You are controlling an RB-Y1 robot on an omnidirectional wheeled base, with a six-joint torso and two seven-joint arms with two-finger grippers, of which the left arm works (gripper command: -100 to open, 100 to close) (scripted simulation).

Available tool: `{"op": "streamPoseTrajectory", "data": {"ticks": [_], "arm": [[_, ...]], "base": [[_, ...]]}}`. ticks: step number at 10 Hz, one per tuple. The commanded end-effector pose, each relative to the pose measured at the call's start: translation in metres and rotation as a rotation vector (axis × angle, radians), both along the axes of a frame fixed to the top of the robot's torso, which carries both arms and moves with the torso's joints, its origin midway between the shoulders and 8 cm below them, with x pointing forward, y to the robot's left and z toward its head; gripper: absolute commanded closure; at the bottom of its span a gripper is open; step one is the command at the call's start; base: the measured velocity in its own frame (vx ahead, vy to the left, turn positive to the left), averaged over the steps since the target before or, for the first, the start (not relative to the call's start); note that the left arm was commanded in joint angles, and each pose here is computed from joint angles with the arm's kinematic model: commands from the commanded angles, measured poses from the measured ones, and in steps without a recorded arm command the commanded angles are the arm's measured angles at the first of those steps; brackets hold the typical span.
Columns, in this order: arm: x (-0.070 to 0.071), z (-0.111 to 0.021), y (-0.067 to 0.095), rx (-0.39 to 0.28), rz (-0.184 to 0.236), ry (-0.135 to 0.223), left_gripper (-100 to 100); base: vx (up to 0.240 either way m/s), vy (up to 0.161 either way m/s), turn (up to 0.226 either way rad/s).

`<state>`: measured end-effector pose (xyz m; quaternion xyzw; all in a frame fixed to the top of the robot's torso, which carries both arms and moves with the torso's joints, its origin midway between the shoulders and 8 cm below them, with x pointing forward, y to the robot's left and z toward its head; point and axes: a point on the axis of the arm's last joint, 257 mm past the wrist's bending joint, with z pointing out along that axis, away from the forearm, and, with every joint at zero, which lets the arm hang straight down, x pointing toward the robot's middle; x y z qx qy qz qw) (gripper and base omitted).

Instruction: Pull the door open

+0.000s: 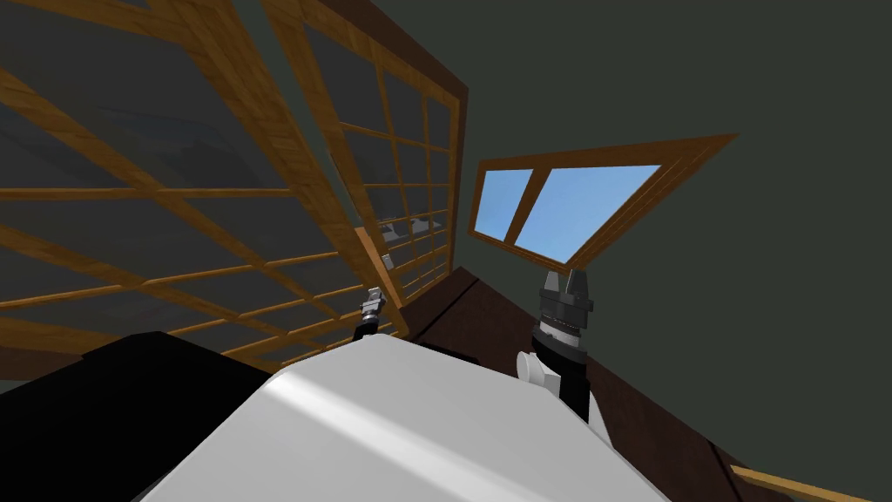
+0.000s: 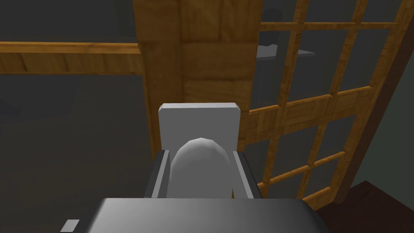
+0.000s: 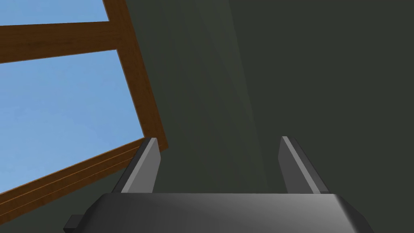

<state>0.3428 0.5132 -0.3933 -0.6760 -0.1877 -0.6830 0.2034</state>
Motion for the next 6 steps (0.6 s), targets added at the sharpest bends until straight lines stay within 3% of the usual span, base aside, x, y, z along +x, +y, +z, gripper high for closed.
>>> {"op": "streamPoseTrajectory", "data": {"ticks": [1,5,6], "arm": [[0.001,-0.005,-0.009,-0.01,-0.03,0.009,100],[0.01,-0.005,-0.032,-0.023,-0.117,0.005,100],[0.008,-0.005,-0.029,-0.021,-0.104,0.008,100]], "base": [[-0.239,-0.031,-0.079],[-0.254,-0.026,-0.071],[-0.119,-0.018,-0.024]]}}
